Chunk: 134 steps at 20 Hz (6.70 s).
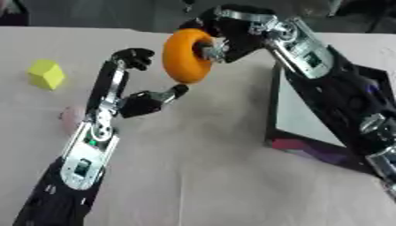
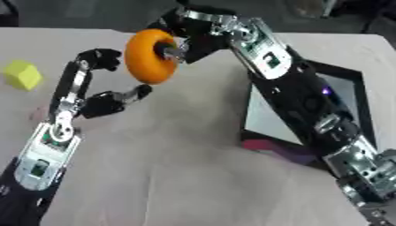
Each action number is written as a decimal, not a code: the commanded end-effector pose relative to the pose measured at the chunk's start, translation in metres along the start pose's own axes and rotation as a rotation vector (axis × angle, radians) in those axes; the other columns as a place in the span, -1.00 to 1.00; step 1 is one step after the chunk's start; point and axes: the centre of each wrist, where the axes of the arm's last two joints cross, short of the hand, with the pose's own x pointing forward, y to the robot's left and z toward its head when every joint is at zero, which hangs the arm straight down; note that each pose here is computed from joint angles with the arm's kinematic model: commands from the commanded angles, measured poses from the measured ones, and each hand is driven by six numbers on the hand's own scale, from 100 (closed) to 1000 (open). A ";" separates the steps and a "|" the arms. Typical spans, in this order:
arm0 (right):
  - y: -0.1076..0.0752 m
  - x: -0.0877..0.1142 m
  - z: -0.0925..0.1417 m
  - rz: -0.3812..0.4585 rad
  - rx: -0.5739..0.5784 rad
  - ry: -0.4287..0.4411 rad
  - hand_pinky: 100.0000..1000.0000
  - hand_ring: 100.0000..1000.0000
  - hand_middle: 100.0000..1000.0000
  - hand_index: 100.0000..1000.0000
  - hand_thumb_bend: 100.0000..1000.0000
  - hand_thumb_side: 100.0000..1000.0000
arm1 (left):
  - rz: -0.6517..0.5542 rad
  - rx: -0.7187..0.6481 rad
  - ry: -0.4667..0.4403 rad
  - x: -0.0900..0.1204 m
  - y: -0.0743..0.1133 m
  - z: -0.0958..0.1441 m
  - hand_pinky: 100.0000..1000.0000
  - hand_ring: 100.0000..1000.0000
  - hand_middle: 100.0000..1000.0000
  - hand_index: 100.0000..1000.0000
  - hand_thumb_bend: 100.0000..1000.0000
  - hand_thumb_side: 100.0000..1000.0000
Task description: Pick up the objects with one hand, pass them to the other hand, and then place them into the box on the other side of the table.
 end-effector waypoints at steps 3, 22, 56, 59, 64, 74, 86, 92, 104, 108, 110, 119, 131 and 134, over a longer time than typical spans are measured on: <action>-0.022 0.003 0.028 0.064 -0.101 0.024 0.92 1.00 -0.19 0.11 -1.00 -0.71 | -0.018 0.036 0.025 -0.010 0.014 0.003 0.62 0.21 0.10 0.44 0.51 -0.20; 0.000 -0.031 0.172 0.079 -0.482 0.283 0.91 1.00 -0.18 0.12 -1.00 -0.70 | -0.062 0.076 0.099 -0.034 0.033 0.014 0.62 0.21 0.10 0.44 0.50 -0.21; -0.013 -0.031 0.217 -0.043 -0.694 0.313 1.00 1.00 0.95 0.98 -1.00 0.18 | -0.167 0.127 0.181 -0.039 0.093 0.005 0.61 0.26 0.14 0.48 0.46 -0.27; -0.016 -0.026 0.221 -0.066 -0.720 0.303 1.00 1.00 0.94 0.96 -1.00 0.17 | -0.246 0.114 0.273 -0.042 0.131 -0.001 0.63 0.31 0.18 0.50 0.45 -0.27; -0.022 -0.018 0.222 -0.069 -0.735 0.282 1.00 1.00 0.93 0.96 -1.00 0.17 | -0.323 0.046 0.471 -0.050 0.183 -0.019 0.69 0.42 0.24 0.53 0.48 -0.32; -0.023 -0.015 0.217 -0.091 -0.732 0.264 1.00 1.00 0.92 0.95 -1.00 0.20 | -0.375 -0.097 0.808 -0.078 0.218 -0.058 0.78 0.58 0.39 0.61 0.66 -0.57; -0.021 -0.017 0.206 -0.094 -0.723 0.245 1.00 1.00 0.89 0.94 -1.00 0.27 | -0.448 -0.002 1.088 -0.093 0.226 -0.069 0.83 0.67 0.46 0.63 0.64 -0.53; -0.018 -0.019 0.203 -0.091 -0.723 0.249 1.00 1.00 0.88 0.94 -1.00 0.30 | -0.440 0.056 1.173 -0.095 0.234 -0.069 0.84 0.68 0.45 0.60 0.60 -0.54; -0.013 -0.025 0.205 -0.090 -0.729 0.281 1.00 1.00 0.87 0.93 -1.00 0.37 | -0.413 0.053 1.260 -0.104 0.241 -0.064 0.88 0.73 0.49 0.58 0.54 -0.58; -0.011 -0.027 0.207 -0.085 -0.732 0.295 1.00 1.00 0.87 0.93 -1.00 0.38 | -0.405 0.031 1.282 -0.108 0.247 -0.060 0.89 0.74 0.49 0.58 0.48 -0.66; -0.010 -0.028 0.208 -0.084 -0.734 0.301 1.00 1.00 0.87 0.93 -1.00 0.38 | -0.395 0.023 1.286 -0.109 0.250 -0.059 0.89 0.73 0.49 0.57 0.41 -0.75; -0.007 -0.032 0.211 -0.081 -0.739 0.323 1.00 1.00 0.86 0.93 -1.00 0.40 | -0.353 -0.001 1.306 -0.114 0.255 -0.054 0.89 0.73 0.48 0.54 0.20 -0.98; -0.003 -0.036 0.212 -0.079 -0.739 0.333 1.00 1.00 0.86 0.92 -1.00 0.42 | -0.316 0.009 1.322 -0.122 0.245 -0.049 0.87 0.71 0.47 0.44 0.15 -0.90; -0.003 -0.037 0.212 -0.078 -0.738 0.335 1.00 1.00 0.87 0.92 -1.00 0.42 | -0.309 -0.016 1.321 -0.124 0.241 -0.049 0.87 0.72 0.47 0.40 0.12 -0.92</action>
